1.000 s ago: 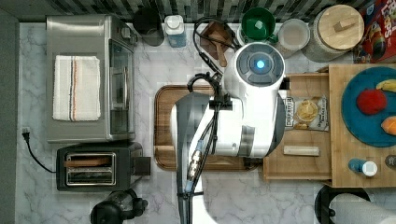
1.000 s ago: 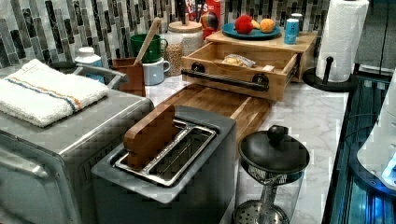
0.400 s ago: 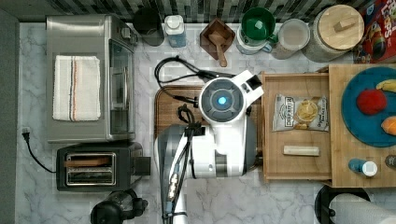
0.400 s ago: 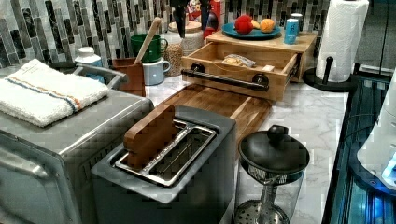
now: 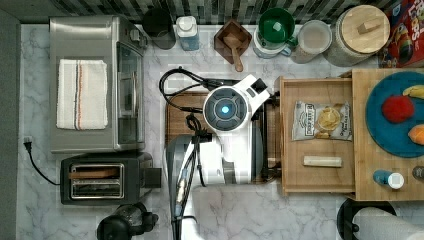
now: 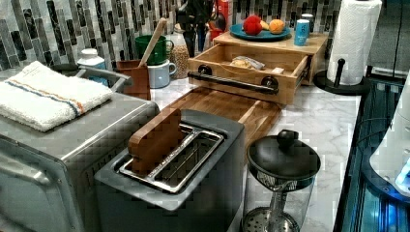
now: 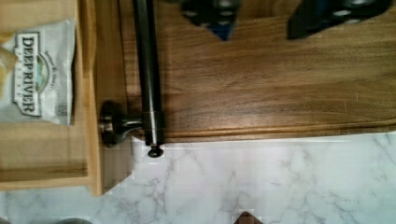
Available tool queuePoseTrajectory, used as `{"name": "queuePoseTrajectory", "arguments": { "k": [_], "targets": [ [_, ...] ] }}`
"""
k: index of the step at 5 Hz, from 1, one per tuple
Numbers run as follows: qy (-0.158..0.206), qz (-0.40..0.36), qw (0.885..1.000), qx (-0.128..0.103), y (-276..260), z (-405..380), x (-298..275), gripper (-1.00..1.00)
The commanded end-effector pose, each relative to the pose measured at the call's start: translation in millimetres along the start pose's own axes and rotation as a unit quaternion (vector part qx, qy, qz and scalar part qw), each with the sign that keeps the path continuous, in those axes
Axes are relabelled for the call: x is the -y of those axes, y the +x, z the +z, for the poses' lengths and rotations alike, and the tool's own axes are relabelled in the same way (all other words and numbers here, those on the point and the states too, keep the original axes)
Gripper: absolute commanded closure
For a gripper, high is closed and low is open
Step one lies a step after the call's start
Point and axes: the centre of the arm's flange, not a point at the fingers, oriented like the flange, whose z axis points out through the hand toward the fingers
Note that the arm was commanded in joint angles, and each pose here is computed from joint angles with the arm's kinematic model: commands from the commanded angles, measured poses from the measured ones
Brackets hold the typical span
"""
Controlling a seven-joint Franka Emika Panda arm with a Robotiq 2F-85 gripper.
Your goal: Close the drawer.
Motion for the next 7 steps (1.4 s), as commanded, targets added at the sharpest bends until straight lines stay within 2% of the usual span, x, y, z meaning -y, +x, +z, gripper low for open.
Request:
{"name": "queuePoseTrajectory", "arguments": {
  "k": [1, 3, 4, 6, 7],
  "targets": [
    [-0.009, -0.088, 0.995, 0.053, 1.8, 92.7, 10.4, 1.00],
    [-0.005, -0.117, 0.992, 0.050, -2.9, 112.5, -9.5, 1.00],
    [-0.004, -0.121, 0.992, 0.039, -3.2, 101.3, -17.7, 1.00],
    [-0.018, -0.130, 0.991, 0.001, 11.8, 111.4, -54.0, 1.00],
    [-0.013, -0.146, 0.989, -0.003, 20.5, 117.5, -85.0, 1.00]
  ]
}}
